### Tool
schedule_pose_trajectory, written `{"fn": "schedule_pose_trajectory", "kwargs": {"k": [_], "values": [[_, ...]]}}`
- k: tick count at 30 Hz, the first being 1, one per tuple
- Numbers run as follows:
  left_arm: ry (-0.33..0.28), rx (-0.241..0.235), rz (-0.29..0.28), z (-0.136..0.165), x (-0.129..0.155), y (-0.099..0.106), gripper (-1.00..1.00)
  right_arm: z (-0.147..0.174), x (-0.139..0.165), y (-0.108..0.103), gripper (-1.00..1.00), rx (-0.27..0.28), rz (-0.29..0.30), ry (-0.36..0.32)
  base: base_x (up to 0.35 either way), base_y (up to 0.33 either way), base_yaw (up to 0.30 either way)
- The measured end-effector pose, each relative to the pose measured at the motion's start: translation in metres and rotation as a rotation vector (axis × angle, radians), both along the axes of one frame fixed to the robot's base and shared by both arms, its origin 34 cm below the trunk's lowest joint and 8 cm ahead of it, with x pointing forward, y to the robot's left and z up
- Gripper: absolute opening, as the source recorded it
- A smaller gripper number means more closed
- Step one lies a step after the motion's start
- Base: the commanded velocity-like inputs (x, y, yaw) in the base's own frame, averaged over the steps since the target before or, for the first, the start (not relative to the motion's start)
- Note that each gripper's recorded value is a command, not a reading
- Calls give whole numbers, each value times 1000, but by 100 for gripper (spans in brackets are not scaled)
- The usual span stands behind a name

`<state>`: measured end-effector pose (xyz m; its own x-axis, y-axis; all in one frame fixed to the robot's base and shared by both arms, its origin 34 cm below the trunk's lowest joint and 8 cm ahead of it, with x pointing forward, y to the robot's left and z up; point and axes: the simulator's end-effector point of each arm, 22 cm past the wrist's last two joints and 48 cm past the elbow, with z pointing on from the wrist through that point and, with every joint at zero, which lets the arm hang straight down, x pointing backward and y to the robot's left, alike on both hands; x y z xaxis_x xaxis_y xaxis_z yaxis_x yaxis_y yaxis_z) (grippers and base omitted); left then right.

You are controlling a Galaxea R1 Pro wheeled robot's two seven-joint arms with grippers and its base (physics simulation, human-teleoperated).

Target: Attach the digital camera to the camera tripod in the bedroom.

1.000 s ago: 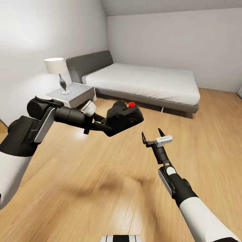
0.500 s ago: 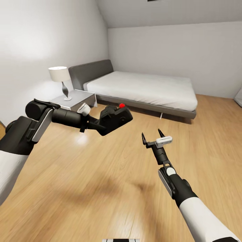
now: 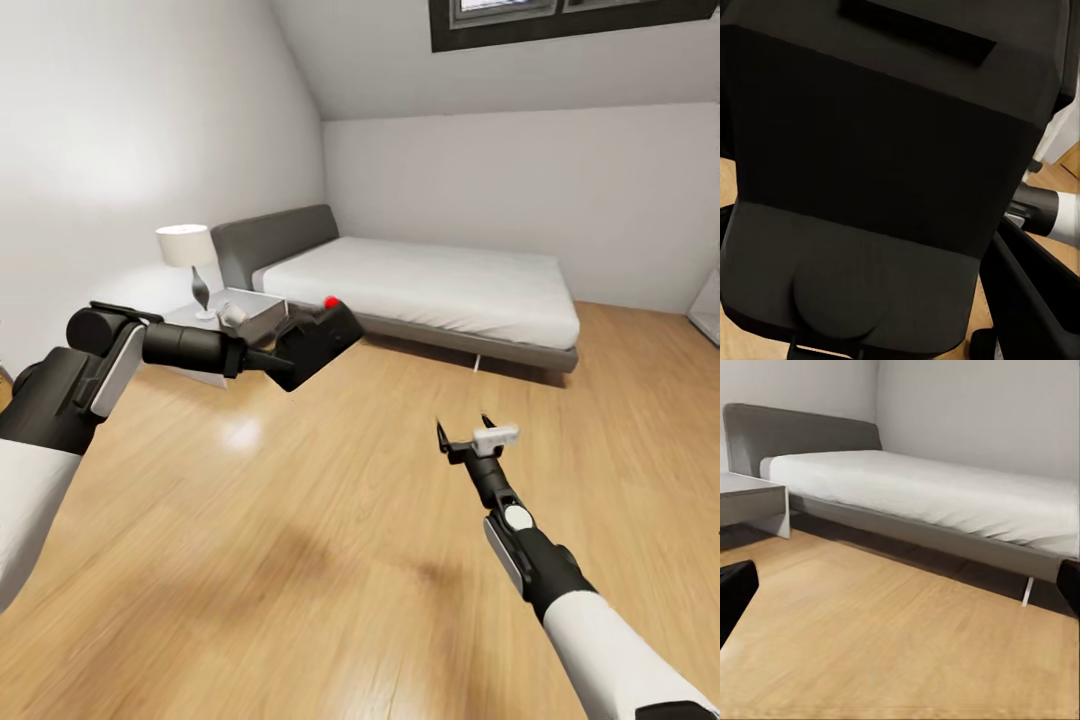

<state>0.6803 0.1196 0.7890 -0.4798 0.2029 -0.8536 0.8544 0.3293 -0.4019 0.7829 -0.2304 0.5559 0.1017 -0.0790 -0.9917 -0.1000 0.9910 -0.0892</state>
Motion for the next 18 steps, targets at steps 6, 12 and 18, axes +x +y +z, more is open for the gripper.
{"fn": "schedule_pose_trajectory", "kwargs": {"k": [6,12,18], "values": [[-2,-6,14,11,-3,6,-100,-71,-15,-28,100,-39,-40,224,0,0,0],[-6,-35,-24,29,-18,5,-100,-141,-51,-46,100,-60,-67,410,0,0,0],[-23,-51,-54,46,-33,3,-100,-160,-70,-52,100,-63,-77,471,0,0,0]]}}
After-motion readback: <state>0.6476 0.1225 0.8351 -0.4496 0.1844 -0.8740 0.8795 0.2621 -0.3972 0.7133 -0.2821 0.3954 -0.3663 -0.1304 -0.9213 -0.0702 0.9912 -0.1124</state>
